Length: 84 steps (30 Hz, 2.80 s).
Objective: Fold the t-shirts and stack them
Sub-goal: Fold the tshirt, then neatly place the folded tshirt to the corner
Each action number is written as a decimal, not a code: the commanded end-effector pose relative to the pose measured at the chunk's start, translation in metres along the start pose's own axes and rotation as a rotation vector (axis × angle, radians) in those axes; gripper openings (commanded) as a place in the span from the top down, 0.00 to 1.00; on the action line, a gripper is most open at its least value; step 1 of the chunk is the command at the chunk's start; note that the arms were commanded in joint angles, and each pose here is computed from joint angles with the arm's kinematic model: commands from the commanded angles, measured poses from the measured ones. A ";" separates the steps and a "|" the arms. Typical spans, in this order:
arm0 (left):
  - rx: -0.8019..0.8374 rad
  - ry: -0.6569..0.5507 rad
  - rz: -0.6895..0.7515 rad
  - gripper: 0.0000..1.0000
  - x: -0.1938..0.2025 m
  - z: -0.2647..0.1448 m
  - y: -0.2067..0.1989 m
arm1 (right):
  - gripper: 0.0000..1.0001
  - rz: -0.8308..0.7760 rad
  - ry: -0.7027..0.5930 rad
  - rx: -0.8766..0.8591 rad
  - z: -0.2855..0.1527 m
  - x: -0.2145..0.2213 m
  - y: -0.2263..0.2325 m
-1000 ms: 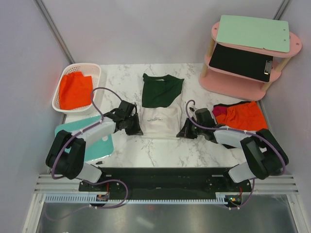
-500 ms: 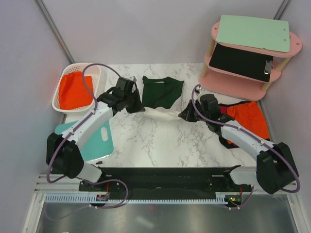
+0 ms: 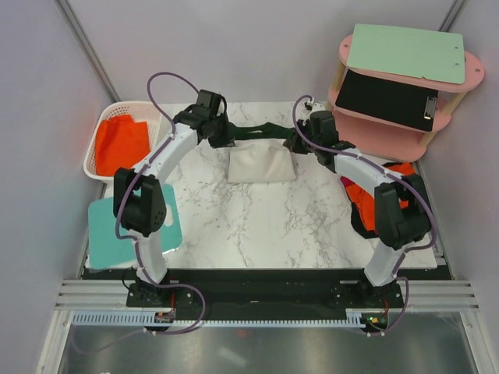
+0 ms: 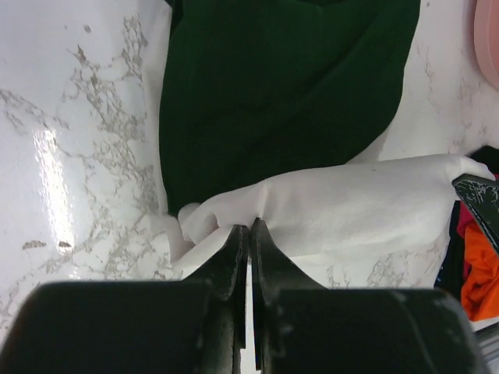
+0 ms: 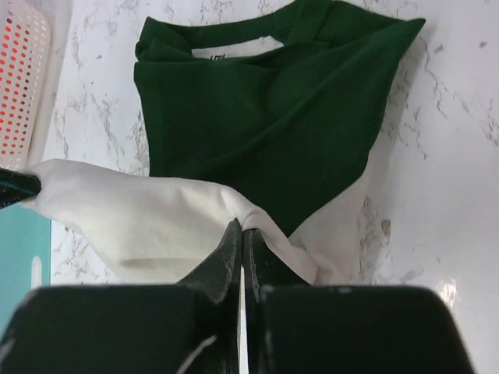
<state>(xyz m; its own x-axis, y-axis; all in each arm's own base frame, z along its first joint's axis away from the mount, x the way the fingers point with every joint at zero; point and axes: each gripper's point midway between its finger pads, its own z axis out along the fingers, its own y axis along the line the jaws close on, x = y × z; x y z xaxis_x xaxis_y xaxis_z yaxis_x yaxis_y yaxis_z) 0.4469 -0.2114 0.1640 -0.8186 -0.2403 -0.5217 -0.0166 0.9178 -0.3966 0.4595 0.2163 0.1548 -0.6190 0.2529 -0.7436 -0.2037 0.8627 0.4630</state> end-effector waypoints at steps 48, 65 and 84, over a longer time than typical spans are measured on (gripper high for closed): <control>0.304 0.110 0.151 0.01 0.109 0.000 -0.075 | 0.02 -0.036 -0.024 0.552 -0.117 0.024 -0.111; 0.375 0.205 0.155 0.02 0.154 0.013 -0.089 | 0.02 -0.193 0.314 1.168 -0.190 0.087 -0.201; 0.331 0.217 0.133 0.02 0.156 0.023 -0.065 | 1.00 -0.307 0.564 1.166 -0.141 0.156 -0.220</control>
<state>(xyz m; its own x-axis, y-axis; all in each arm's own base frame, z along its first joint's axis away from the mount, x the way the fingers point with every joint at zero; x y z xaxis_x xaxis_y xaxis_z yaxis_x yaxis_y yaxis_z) 0.3302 -0.3189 0.0877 -0.9069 -0.0029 -0.4212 0.2572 0.7881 -0.5593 0.2943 -0.0267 0.0301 -0.9519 -0.0011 -0.3065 0.2158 0.7074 -0.6731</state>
